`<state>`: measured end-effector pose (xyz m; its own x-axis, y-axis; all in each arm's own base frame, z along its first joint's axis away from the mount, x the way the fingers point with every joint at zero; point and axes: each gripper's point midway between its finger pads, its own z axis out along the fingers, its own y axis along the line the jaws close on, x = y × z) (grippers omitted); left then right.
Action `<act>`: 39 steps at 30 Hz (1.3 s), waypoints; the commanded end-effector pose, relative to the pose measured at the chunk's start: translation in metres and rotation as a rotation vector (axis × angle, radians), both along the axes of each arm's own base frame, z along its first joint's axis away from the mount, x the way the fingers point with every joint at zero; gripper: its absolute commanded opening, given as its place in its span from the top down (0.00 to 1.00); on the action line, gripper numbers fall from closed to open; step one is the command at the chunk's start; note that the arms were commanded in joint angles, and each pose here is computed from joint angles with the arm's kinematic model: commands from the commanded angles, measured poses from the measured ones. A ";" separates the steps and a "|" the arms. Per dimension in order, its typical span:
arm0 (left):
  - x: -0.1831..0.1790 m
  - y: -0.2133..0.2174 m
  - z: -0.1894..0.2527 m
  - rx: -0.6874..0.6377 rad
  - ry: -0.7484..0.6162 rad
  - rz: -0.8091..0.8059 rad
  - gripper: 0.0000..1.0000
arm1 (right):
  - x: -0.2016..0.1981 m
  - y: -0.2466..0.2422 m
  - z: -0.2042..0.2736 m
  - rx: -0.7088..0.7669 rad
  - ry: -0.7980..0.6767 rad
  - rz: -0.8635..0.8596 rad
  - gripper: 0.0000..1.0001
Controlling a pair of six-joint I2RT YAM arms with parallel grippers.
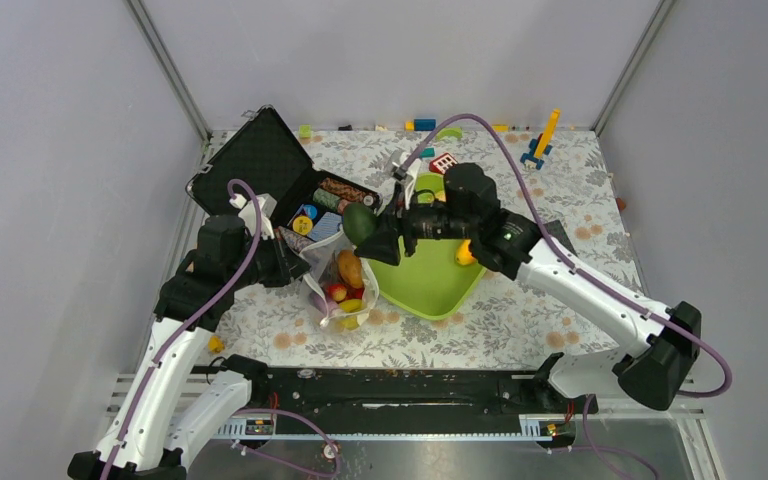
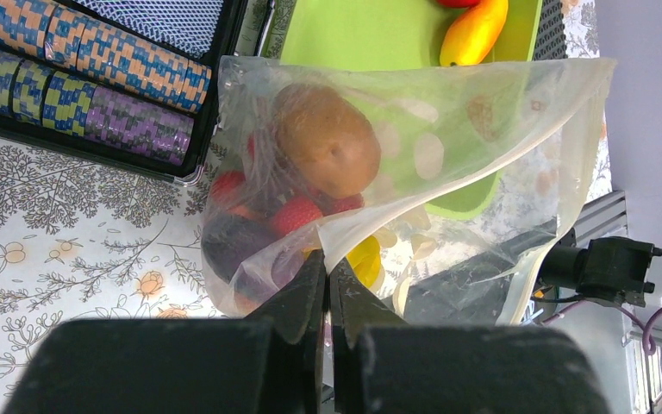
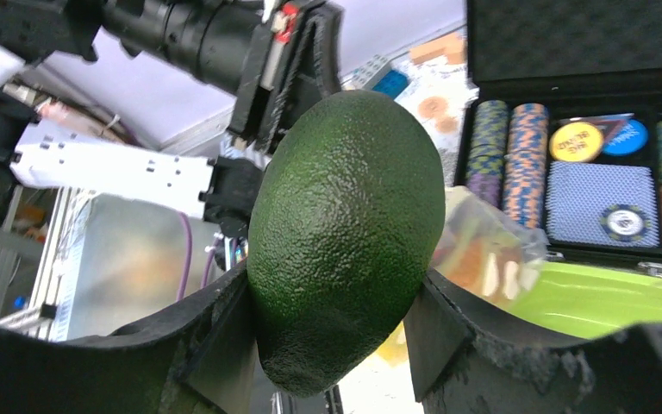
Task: Place the food in the zip-top bag and seal the zipper
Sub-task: Place the fake fruit in the zipper food storage bag.
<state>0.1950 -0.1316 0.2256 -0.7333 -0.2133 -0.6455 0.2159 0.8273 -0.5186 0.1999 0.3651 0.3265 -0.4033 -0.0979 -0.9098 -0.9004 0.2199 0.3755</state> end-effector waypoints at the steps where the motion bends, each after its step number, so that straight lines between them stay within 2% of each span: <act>1: 0.006 -0.002 0.013 -0.017 -0.072 -0.018 1.00 | -0.034 0.016 -0.002 -0.044 -0.064 0.161 0.73; 4: 0.005 -0.002 0.013 -0.016 -0.074 -0.016 1.00 | -0.043 0.024 -0.017 -0.097 -0.062 0.190 0.71; 13: 0.006 0.000 0.014 -0.011 -0.084 -0.004 1.00 | -0.031 0.046 -0.060 -0.288 -0.014 0.123 0.66; 16: 0.006 0.001 0.014 -0.010 -0.085 -0.002 1.00 | -0.026 0.049 -0.073 -0.360 -0.023 0.079 0.60; 18: 0.006 0.001 0.014 -0.009 -0.083 -0.002 1.00 | -0.020 0.048 -0.078 -0.391 -0.034 0.037 0.51; 20: 0.007 0.001 0.014 -0.009 -0.083 -0.001 1.00 | -0.015 0.045 -0.080 -0.404 -0.043 0.005 0.44; 26: 0.007 0.001 0.014 -0.009 -0.082 0.001 1.00 | -0.014 0.041 -0.077 -0.405 -0.053 -0.016 0.31; 31: 0.007 0.001 0.014 -0.009 -0.083 0.003 1.00 | -0.011 0.039 -0.075 -0.404 -0.053 -0.043 0.25; 36: 0.007 0.002 0.014 -0.009 -0.081 0.006 1.00 | -0.010 0.037 -0.073 -0.402 -0.056 -0.055 0.24; 39: 0.007 0.002 0.014 -0.008 -0.084 0.008 1.00 | -0.009 0.035 -0.068 -0.392 -0.073 -0.059 0.19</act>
<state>0.1944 -0.1303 0.2283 -0.7234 -0.2193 -0.6546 0.2189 0.8264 -0.5187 0.1872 0.4036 0.2254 -0.3992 -0.4759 -0.7837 -0.8965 0.3817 0.2249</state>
